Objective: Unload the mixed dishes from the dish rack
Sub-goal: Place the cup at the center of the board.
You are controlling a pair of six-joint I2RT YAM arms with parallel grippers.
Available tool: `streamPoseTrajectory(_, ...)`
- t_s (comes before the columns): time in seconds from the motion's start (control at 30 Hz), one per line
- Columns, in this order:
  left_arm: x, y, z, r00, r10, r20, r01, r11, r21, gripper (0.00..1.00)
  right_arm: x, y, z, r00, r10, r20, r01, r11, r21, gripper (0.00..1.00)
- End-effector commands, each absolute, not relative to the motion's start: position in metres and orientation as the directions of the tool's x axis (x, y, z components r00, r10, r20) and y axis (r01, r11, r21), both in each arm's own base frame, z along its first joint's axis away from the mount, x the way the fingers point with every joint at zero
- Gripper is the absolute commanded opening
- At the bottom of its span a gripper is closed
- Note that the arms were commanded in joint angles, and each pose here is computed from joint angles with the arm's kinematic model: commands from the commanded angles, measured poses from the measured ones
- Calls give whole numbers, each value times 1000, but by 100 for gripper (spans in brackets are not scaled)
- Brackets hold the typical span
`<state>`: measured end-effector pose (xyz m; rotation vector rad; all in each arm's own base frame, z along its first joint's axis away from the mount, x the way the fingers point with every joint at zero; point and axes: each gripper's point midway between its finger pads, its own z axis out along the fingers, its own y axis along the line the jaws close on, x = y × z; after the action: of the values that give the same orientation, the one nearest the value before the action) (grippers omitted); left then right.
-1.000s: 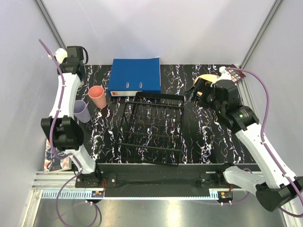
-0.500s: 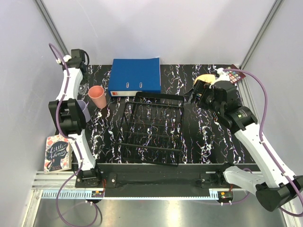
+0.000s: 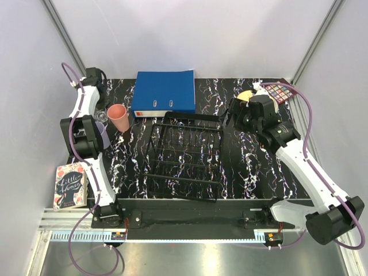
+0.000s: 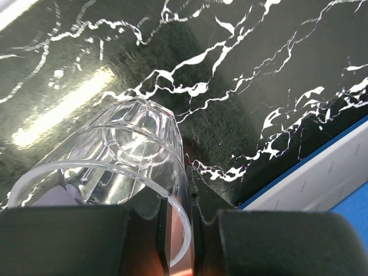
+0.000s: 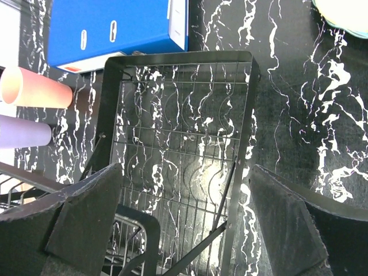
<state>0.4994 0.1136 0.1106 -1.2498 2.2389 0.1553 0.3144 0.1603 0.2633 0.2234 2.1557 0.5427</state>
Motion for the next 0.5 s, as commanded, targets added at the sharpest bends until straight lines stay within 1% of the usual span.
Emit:
streamPoseTrajectory(0.0,514,112,105,-385,-763,-520,-802,555,-221,0,323,164,281,-567,353,-745,-60,884,464,100)
streamPoseTrajectory(0.03,514,113,103,-385,-764,-518,-802,554,-221,0,324,164,281,-566,354,-745,-58,884,464,100)
streamPoseTrajectory(0.13,512,115,95,-389,-767,-510,-809,550,-209,10,326,165,278,-573,351,-741,-57,885,463,100)
streamPoseTrajectory(0.17,512,115,94,-388,-769,-508,-811,547,-208,20,326,166,279,-573,349,-742,-60,885,462,100)
streamPoseTrajectory(0.27,506,118,83,-392,-779,-490,-821,536,-194,31,329,166,276,-577,347,-739,-54,887,459,100)
streamPoseTrajectory(0.3,505,118,82,-393,-780,-487,-823,535,-192,36,330,166,275,-578,347,-739,-52,888,457,100)
streamPoseTrajectory(0.37,504,121,82,-389,-780,-491,-826,531,-189,41,330,166,277,-575,349,-740,-50,888,458,100)
streamPoseTrajectory(0.4,504,120,85,-385,-781,-492,-826,529,-195,46,331,167,276,-575,349,-740,-50,888,457,100)
streamPoseTrajectory(0.47,505,122,89,-365,-793,-488,-830,515,-214,51,331,167,275,-578,348,-738,-48,888,456,100)
